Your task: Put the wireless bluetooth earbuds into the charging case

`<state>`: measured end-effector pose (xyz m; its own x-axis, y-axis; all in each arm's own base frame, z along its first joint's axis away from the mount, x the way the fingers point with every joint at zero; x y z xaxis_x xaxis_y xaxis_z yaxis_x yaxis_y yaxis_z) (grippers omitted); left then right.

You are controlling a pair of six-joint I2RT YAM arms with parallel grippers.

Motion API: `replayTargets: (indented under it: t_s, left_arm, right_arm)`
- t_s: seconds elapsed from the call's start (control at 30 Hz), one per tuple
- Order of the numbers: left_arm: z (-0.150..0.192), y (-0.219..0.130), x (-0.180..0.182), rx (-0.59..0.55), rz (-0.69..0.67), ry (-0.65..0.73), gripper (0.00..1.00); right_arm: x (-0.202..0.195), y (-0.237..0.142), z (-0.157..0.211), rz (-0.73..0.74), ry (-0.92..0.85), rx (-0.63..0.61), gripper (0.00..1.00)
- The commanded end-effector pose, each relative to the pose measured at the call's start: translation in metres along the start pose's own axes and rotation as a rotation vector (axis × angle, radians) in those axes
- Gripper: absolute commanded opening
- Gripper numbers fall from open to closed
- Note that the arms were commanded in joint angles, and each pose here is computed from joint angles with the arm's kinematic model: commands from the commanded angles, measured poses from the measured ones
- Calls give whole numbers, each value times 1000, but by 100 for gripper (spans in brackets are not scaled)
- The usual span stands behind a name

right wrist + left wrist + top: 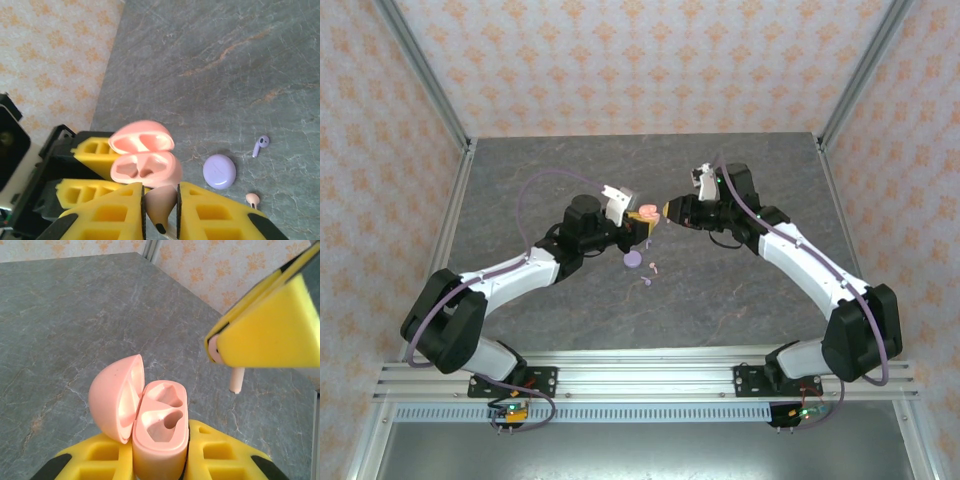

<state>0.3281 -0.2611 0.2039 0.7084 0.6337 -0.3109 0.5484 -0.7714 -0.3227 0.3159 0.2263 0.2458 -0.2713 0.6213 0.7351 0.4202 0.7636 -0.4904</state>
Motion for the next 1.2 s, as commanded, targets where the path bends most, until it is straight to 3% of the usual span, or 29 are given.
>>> replayTargets:
  t_s: [0.0,1.17]
  left_arm:
    - [-2,5,-7,-21,22,39,20]
    - [-26,8,-21,-69,78,-22,21]
  right_arm:
    - [24,-4,-16,-71,-34,-46,21]
    - [19,22,-12,20,-53,-38,21]
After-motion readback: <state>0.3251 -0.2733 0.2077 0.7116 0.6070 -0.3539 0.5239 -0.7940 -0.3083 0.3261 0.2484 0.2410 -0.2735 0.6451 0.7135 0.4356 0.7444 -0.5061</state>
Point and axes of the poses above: each hand's point on the last joint's axis, 136 mm out from that joint toward the fingers, its own y axis out along the fingers, its own x axis along the line the jaws close on, z = x × y, the point moved 3 cm from there along -y, back along the fingers, and after that the axes turned 3 degrees about y, right-handed, at the moved point
